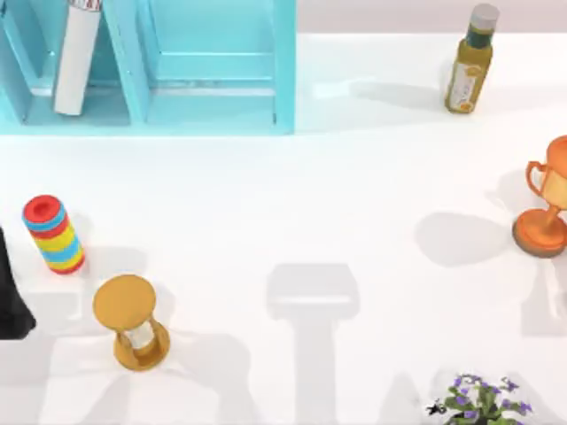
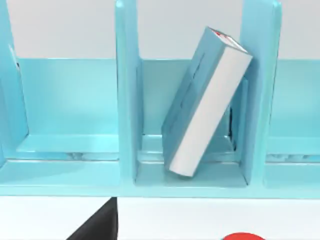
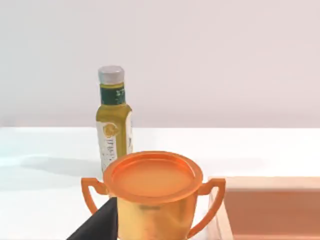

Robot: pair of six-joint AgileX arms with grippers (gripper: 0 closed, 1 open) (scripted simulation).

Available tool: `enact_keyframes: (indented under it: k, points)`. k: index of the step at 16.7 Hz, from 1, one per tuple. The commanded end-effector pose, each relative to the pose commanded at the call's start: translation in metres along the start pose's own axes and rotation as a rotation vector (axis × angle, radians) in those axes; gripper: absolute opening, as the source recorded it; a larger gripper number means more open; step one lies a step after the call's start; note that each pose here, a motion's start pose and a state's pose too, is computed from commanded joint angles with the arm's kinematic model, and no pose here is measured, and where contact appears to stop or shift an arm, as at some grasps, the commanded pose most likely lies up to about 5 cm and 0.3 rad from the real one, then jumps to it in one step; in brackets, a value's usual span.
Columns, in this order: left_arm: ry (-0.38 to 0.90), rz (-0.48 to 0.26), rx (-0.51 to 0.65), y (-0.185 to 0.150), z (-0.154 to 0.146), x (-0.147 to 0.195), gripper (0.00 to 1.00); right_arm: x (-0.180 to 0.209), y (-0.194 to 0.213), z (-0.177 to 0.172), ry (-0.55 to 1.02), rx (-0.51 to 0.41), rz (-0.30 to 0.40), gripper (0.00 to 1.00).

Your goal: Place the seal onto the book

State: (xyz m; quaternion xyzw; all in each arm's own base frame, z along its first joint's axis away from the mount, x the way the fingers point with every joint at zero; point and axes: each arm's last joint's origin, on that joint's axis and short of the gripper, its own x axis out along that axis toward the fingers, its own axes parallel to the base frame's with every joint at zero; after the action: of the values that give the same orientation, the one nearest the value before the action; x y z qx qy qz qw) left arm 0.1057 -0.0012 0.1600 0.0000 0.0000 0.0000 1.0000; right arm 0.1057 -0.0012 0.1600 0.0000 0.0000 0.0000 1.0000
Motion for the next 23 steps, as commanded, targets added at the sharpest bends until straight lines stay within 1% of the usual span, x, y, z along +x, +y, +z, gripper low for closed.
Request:
enact_keyframes:
  k: [4, 7, 9, 12, 15, 17, 19, 23]
  points:
    - [-0.006, 0.001, 0.007, 0.0, 0.004, 0.001, 1.0, 0.0, 0.0, 0.0, 0.0, 0.0, 0.0, 1.0]
    - [-0.021, 0.005, 0.033, -0.001, 0.02, 0.008, 1.0, 0.0, 0.0, 0.0, 0.0, 0.0, 0.0, 1.0]
    - [-0.025, 0.009, 0.058, -0.001, 0.034, 0.018, 1.0, 0.0, 0.0, 0.0, 0.0, 0.0, 0.0, 1.0]
    - [-0.018, 0.017, 0.106, -0.003, 0.053, 0.045, 1.0, 0.0, 0.0, 0.0, 0.0, 0.0, 0.0, 1.0]
    - [0.003, 0.025, 0.161, -0.007, 0.063, 0.088, 1.0, 0.0, 0.0, 0.0, 0.0, 0.0, 0.0, 1.0]
    - [0.021, 0.029, 0.2, -0.01, 0.059, 0.121, 1.0, 0.0, 0.0, 0.0, 0.0, 0.0, 0.0, 1.0]
    - [0.041, 0.032, 0.24, -0.015, 0.047, 0.155, 1.0, 0.0, 0.0, 0.0, 0.0, 0.0, 0.0, 1.0]
    - [0.083, 0.032, 0.314, -0.025, 0.002, 0.212, 1.0, 0.0, 0.0, 0.0, 0.0, 0.0, 0.0, 1.0]
